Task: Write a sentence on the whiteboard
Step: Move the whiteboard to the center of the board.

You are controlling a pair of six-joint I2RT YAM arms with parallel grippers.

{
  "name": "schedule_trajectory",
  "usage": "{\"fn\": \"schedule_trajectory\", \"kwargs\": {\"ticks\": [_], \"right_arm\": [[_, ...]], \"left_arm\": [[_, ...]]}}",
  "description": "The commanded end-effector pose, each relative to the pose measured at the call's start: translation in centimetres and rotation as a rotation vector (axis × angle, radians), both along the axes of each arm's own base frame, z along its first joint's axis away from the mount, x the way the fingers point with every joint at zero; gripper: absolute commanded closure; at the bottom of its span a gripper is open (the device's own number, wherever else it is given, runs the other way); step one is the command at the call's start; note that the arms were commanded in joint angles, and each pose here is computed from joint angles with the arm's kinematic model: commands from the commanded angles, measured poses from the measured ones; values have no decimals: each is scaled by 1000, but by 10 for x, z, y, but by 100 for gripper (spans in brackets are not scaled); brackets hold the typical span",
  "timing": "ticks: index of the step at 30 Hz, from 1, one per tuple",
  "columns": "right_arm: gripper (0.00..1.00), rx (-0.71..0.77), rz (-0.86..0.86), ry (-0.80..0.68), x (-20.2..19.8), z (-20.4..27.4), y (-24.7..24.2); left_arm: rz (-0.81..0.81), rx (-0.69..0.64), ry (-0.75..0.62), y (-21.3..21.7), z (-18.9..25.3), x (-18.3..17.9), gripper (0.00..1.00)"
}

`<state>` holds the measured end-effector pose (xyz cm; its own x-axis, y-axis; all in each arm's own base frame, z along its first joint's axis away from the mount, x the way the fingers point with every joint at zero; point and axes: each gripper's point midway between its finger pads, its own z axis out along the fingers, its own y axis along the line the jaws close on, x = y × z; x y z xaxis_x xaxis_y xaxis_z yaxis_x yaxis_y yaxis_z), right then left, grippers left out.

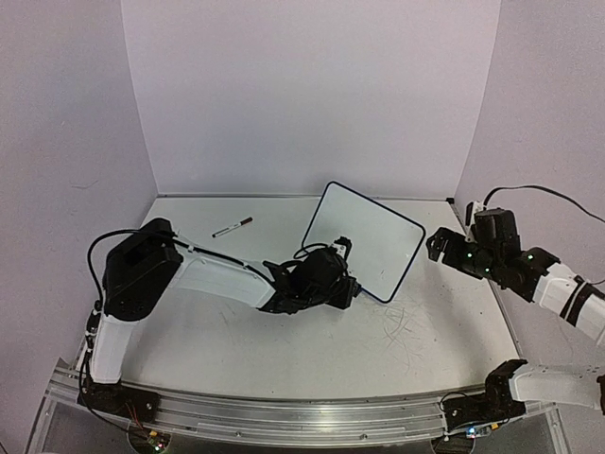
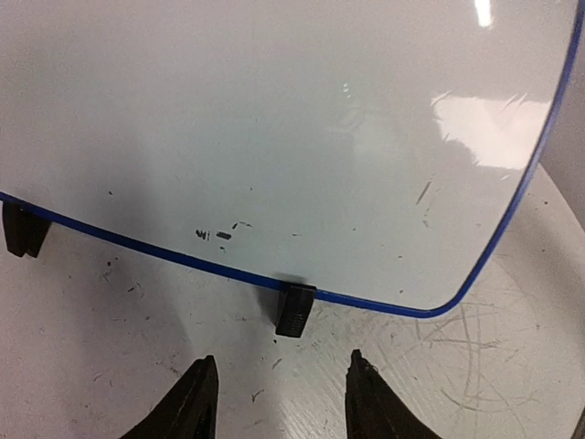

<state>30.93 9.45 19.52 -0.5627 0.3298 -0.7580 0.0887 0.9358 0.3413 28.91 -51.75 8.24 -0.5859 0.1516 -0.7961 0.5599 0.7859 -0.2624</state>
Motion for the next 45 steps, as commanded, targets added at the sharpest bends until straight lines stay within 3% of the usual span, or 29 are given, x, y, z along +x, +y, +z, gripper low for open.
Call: {"fn": "schedule_trajectory", "kwargs": {"ticks": [1, 5, 9, 13, 19, 27, 40, 45], "right_arm": [[2, -48, 57, 25, -3, 0, 33], [2, 37, 156, 34, -11, 4, 91], [2, 66, 259, 121, -17, -20, 162], [2, 100, 208, 234, -9, -55, 198], [4, 188, -31, 347, -1, -99, 199], [18, 183, -232, 377, 5, -135, 184], [27, 107, -400, 312, 29, -158, 176], [42, 59, -425, 296, 35, -168, 174]], "left_arm": [[-33, -105, -97, 22, 80, -10, 46], [5, -81, -185, 70, 112, -19, 40], [100, -94, -268, 122, 148, -23, 32], [172, -126, -311, 166, 169, -31, 23], [215, -224, -344, 216, 196, -50, 16], [260, -324, -390, 272, 211, -69, 11], [225, -458, -393, 298, 226, -90, 11], [208, -451, -412, 298, 234, -92, 10]]}}
